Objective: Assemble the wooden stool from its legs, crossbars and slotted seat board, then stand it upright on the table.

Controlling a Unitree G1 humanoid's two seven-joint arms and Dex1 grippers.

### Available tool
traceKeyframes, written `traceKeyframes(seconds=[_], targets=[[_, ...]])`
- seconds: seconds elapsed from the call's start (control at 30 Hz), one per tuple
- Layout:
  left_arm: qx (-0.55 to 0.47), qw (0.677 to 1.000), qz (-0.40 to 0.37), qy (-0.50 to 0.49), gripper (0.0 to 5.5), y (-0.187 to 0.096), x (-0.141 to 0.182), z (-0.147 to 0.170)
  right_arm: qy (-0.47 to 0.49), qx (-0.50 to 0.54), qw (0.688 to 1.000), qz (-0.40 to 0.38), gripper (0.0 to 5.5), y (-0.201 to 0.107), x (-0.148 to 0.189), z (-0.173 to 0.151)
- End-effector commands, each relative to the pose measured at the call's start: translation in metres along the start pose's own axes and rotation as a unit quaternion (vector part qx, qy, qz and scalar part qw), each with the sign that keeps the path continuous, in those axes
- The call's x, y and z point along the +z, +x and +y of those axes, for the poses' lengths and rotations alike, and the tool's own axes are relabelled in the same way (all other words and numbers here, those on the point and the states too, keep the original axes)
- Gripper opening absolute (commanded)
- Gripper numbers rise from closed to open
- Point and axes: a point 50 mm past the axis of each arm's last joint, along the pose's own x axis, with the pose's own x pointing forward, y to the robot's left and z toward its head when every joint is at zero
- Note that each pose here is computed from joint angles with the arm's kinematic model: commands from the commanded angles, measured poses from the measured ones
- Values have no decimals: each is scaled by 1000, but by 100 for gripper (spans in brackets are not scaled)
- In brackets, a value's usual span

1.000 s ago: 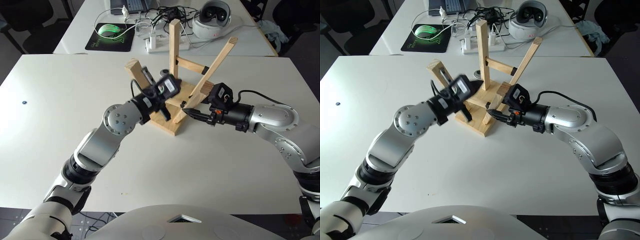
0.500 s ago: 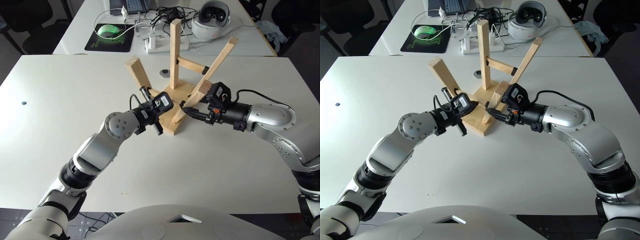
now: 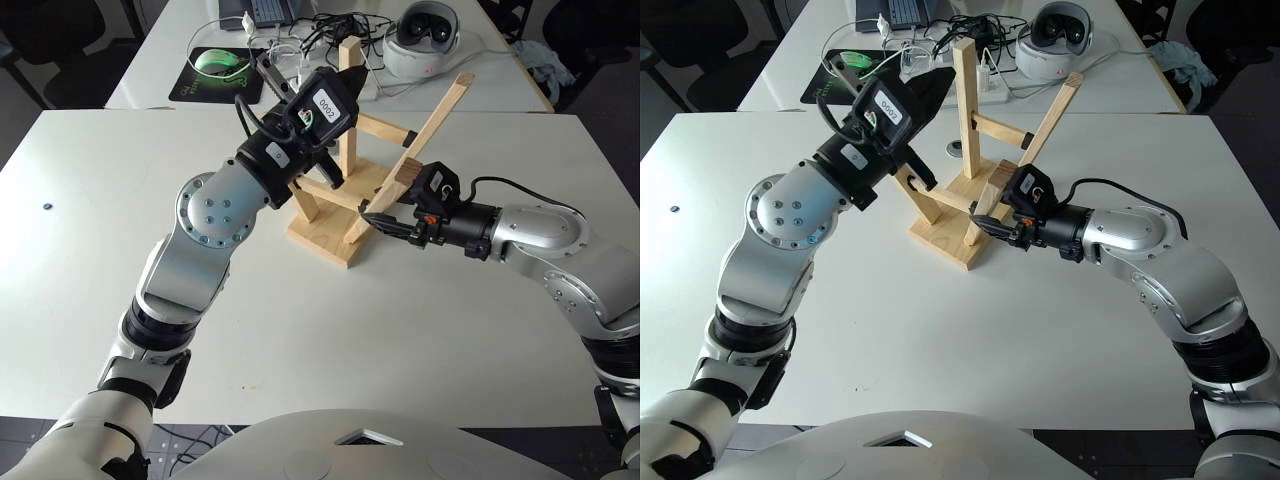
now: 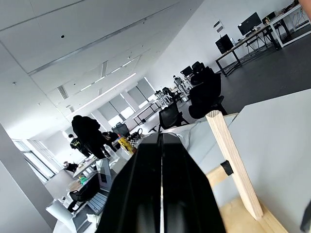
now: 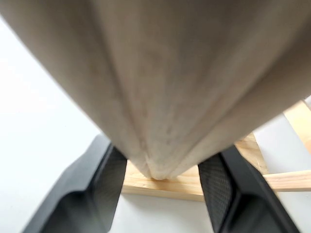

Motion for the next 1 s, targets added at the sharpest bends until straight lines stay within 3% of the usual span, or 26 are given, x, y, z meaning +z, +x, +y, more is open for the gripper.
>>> traceKeyframes(seconds=[0.03, 0.1, 0.2, 0.3, 0.43, 0.67, 0.83, 1.0], targets=[[-181, 949, 222, -135, 0, -21, -72, -54, 95, 34, 979, 177, 206, 7, -68, 19], [-234, 912, 296, -160, 0, -39, -93, -66, 94, 36, 980, 171, 206, 9, -65, 20], [-258, 903, 311, -145, 0, -44, -96, -66, 94, 32, 980, 170, 206, 9, -65, 18], [-200, 936, 260, -126, 0, -27, -83, -47, 96, 28, 980, 172, 206, 9, -66, 18], [-90, 983, 137, -84, 0, -6, -46, -12, 100, 29, 979, 175, 206, 9, -68, 20], [35, 999, -22, -4, 0, -6, 10, 21, 101, 34, 978, 179, 206, 9, -69, 21], [46, 998, -38, -1, 0, -7, 13, 22, 100, 34, 978, 179, 206, 9, -69, 21], [29, 999, -29, -11, 0, 12, 9, 13, 94, 41, 979, 177, 206, 12, -67, 21]])
